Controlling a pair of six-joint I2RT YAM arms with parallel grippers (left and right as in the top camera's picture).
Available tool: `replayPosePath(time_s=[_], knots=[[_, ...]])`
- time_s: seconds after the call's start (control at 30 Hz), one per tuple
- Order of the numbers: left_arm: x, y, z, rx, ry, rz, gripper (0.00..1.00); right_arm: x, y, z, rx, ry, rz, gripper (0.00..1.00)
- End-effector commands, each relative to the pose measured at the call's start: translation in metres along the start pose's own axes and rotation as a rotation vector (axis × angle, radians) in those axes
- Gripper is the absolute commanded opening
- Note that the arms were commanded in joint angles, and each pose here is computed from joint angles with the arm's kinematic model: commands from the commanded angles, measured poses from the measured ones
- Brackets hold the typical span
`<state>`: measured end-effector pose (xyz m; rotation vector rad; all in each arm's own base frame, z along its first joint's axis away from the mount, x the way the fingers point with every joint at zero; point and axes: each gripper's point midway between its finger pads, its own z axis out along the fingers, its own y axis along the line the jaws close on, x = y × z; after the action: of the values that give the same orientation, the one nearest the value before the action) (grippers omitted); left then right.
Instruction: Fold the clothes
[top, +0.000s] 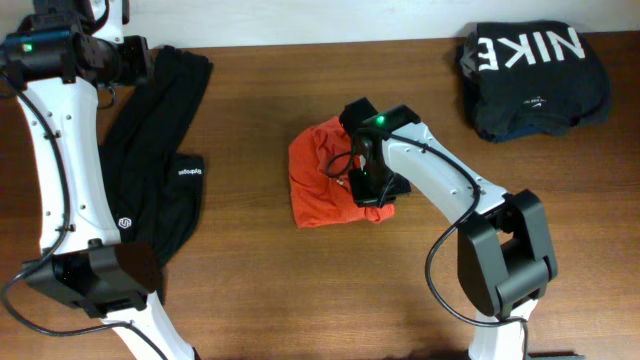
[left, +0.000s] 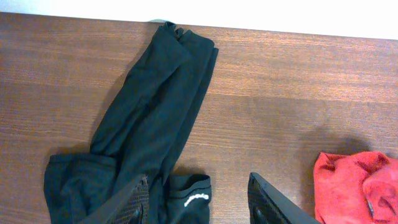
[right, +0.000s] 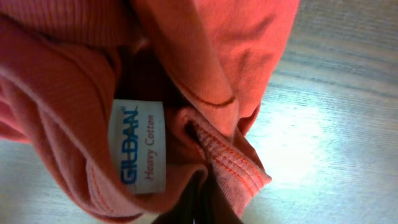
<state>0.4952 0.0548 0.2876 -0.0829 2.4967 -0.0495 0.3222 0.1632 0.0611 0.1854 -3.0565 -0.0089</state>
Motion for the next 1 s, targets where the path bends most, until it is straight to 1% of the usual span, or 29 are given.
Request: replayPosePath(time_s=[0.0, 0.03, 0.17, 0.2, 0.23, 0.3, 0.37, 0.43, 0.47, 0.53, 0.63, 0.7, 0.83, 0.97], knots=[[0.000, 0.002, 0.004, -0.007, 0.006, 0.026, 0.51, -0.004, 0.006, -0.013, -0.050, -0.028, -0.043, 0.15], [0.000, 0.002, 0.004, -0.007, 0.006, 0.029, 0.51, -0.006, 0.009, -0.017, -0.063, -0.037, -0.063, 0.17], [0.001, 0.004, 0.003, -0.018, 0.007, 0.029, 0.51, -0.027, 0.025, -0.059, -0.102, -0.165, -0.170, 0.31], [0.001, 0.004, 0.003, -0.018, 0.007, 0.030, 0.51, -0.035, 0.031, -0.072, -0.110, -0.211, -0.215, 0.37], [0.001, 0.004, 0.003, -0.019, 0.007, 0.030, 0.51, -0.041, 0.037, -0.080, -0.115, -0.244, -0.256, 0.41], [0.000, 0.005, 0.003, -0.020, 0.003, 0.030, 0.51, -0.050, 0.049, -0.087, -0.120, -0.305, -0.340, 0.50], [-0.003, 0.006, 0.003, -0.027, -0.008, 0.031, 0.52, -0.059, 0.060, -0.085, -0.098, -0.350, -0.431, 0.55], [-0.006, 0.006, 0.003, -0.028, -0.021, 0.032, 0.53, -0.064, 0.070, -0.077, -0.062, -0.368, -0.517, 0.57], [-0.008, 0.006, 0.003, -0.028, -0.027, 0.033, 0.55, -0.066, 0.075, -0.072, -0.048, -0.369, -0.554, 0.58], [-0.010, 0.006, 0.003, -0.029, -0.035, 0.033, 0.56, -0.073, 0.077, -0.061, 0.006, -0.376, -0.579, 0.58], [-0.010, 0.006, 0.003, -0.029, -0.038, 0.034, 0.56, -0.088, 0.074, -0.041, 0.119, -0.382, -0.598, 0.59], [-0.011, 0.006, 0.003, -0.029, -0.038, 0.034, 0.56, -0.095, 0.074, -0.026, 0.148, -0.374, -0.605, 0.61], [-0.010, 0.007, 0.003, -0.032, -0.037, 0.034, 0.56, -0.096, 0.071, 0.005, 0.173, -0.308, -0.624, 0.64], [-0.010, 0.009, 0.003, -0.048, -0.036, 0.037, 0.56, -0.097, 0.070, 0.007, 0.176, -0.307, -0.615, 0.65]])
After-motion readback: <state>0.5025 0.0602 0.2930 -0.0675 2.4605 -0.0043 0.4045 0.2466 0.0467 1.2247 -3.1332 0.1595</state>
